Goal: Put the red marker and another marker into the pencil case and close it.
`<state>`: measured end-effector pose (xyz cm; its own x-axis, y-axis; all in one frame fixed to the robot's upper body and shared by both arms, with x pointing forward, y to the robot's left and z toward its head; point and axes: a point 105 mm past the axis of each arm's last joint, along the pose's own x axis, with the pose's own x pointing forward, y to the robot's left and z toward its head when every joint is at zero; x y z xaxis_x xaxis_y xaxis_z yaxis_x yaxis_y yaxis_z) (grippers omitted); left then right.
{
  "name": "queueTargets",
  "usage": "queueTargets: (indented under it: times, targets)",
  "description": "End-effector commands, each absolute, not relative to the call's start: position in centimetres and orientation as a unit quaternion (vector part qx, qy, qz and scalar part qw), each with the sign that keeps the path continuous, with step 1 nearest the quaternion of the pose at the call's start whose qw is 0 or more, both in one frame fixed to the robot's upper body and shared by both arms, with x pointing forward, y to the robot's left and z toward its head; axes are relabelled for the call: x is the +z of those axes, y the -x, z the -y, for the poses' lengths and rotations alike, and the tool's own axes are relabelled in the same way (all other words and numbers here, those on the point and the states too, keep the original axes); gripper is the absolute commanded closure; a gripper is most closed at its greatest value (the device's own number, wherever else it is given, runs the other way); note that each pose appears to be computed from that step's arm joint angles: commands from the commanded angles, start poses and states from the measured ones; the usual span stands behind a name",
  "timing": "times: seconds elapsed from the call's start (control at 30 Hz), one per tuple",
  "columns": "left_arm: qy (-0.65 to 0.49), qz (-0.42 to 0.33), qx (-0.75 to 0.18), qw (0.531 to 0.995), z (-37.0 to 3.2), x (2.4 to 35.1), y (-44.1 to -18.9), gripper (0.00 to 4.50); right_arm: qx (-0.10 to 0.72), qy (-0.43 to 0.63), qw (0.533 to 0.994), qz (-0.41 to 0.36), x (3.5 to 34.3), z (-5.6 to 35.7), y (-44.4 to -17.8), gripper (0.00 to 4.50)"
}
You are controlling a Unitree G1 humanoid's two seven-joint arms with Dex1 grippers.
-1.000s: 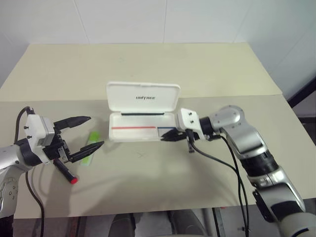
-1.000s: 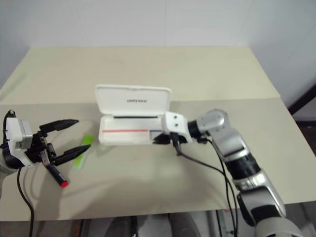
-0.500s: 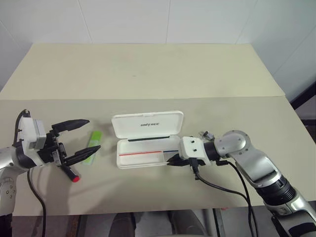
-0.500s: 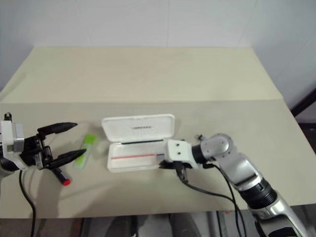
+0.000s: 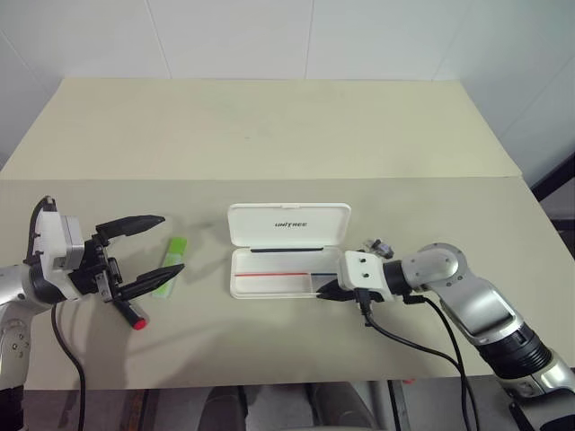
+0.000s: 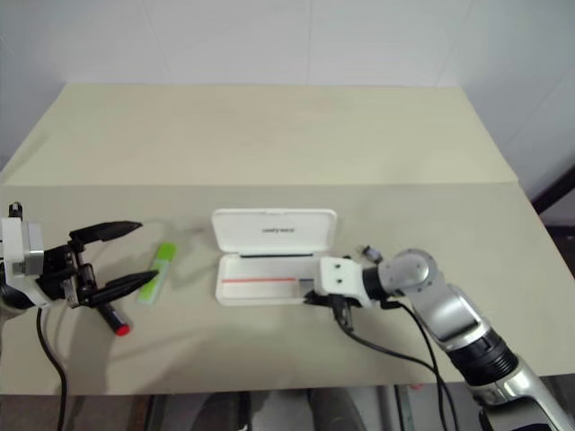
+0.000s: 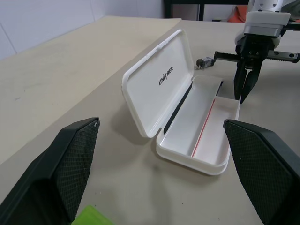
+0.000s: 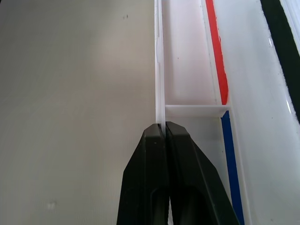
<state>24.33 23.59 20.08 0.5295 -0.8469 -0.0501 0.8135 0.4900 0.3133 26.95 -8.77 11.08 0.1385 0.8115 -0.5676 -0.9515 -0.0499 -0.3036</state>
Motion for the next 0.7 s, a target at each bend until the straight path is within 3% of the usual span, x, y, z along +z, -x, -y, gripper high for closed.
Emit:
queueTargets:
  times: [0.03, 0.2, 0.23, 0.33, 0.67, 0.7]
  targets:
    - [-0.159, 0.072, -0.482, 0.859, -23.6, 20.7, -24.3, 0.00, 0.648, 0.331, 0.679, -0.097, 11.6, 9.5, -26.9, 4.47]
    - [-0.158, 0.073, -0.483, 0.858, -23.5, 20.7, -24.5, 0.00, 0.652, 0.330, 0.675, -0.099, 11.3, 9.9, -26.7, 4.47]
    - [-0.158, 0.073, -0.484, 0.858, -23.5, 20.6, -24.5, 0.00, 0.652, 0.331, 0.674, -0.100, 11.3, 9.9, -26.6, 4.26]
    - [-0.158, 0.074, -0.485, 0.857, -23.4, 20.6, -24.5, 0.00, 0.652, 0.334, 0.674, -0.100, 11.2, 10.1, -26.7, 3.57]
    - [-0.157, 0.077, -0.486, 0.856, -22.9, 20.5, -24.5, 0.00, 0.662, 0.305, 0.681, -0.069, 12.7, 10.1, -26.6, 0.02]
    - [-0.157, 0.078, -0.485, 0.857, -22.8, 20.5, -24.5, 0.00, 0.664, 0.301, 0.681, -0.065, 12.9, 10.1, -26.5, 0.02]
